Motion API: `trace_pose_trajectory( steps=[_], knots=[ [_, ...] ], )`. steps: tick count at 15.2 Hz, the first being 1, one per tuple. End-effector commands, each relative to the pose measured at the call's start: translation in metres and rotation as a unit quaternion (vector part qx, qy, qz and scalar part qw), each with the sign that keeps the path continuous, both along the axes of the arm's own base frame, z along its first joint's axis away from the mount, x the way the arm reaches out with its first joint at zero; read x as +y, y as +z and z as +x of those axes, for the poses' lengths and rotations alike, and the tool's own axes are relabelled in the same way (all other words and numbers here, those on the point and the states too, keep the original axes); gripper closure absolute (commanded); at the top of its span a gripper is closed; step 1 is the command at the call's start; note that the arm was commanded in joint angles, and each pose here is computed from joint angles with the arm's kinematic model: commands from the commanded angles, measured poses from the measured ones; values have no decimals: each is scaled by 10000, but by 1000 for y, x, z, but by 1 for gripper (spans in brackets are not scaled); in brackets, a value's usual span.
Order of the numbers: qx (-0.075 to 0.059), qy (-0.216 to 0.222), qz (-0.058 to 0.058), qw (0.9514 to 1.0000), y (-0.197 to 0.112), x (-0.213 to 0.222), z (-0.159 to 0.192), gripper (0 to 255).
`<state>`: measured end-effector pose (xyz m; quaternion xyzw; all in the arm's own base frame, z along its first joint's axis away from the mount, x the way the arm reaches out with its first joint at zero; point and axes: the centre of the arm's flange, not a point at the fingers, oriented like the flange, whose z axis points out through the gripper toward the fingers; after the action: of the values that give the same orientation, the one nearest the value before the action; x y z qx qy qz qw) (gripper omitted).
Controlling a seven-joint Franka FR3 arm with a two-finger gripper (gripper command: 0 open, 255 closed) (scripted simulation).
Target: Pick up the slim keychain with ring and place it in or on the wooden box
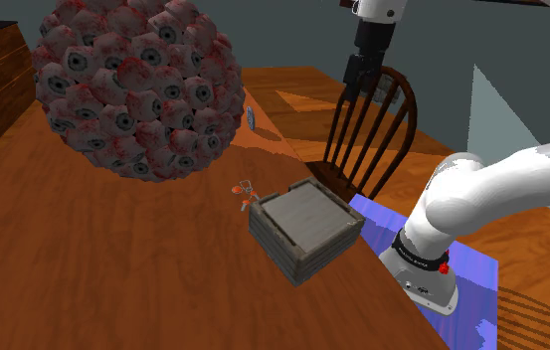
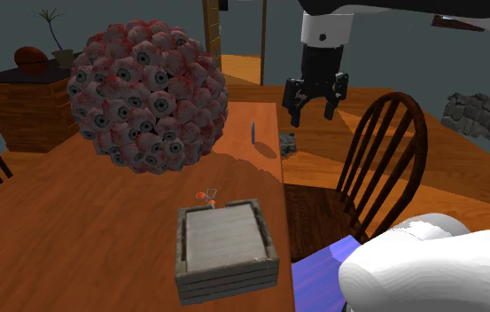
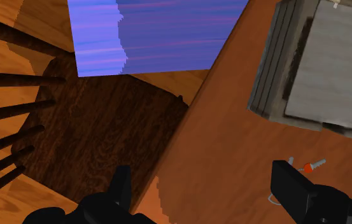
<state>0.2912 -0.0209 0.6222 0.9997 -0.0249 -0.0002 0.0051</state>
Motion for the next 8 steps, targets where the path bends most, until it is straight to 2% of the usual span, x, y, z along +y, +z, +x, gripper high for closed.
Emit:
trace_pose_trajectory(
  steps=[1, 8],
  knots=[
    [0, 0, 0, 10000, 0, 0, 0, 0],
    [-95, -193, 54, 9998, -65, 52, 34, 0]
  ],
)
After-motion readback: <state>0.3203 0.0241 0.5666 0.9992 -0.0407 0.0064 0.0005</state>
